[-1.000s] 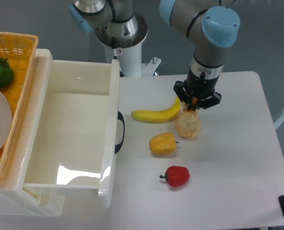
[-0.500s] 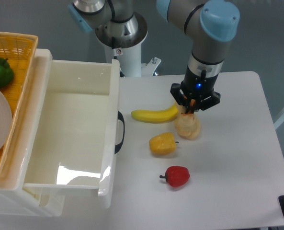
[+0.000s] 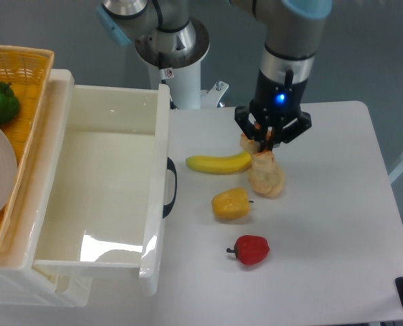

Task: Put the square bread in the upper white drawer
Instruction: 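Close the gripper on the bread roll and lift it, then carry the held bread roll over the banana into the open white drawer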

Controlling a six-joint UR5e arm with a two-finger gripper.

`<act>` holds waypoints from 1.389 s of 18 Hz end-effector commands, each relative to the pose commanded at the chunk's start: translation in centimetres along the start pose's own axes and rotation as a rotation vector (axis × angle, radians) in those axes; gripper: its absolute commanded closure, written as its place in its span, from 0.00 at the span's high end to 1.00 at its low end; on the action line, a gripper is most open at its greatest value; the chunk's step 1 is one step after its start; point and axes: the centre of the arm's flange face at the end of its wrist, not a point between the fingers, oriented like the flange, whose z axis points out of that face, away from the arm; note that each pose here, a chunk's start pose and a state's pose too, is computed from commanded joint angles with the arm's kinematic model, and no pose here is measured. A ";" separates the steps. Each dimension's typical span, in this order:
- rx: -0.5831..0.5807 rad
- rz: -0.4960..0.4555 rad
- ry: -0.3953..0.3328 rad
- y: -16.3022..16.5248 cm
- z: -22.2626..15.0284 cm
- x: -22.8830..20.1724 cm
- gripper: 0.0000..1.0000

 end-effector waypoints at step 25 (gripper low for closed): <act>0.054 -0.038 0.216 -4.1 2.8 15.1 0.20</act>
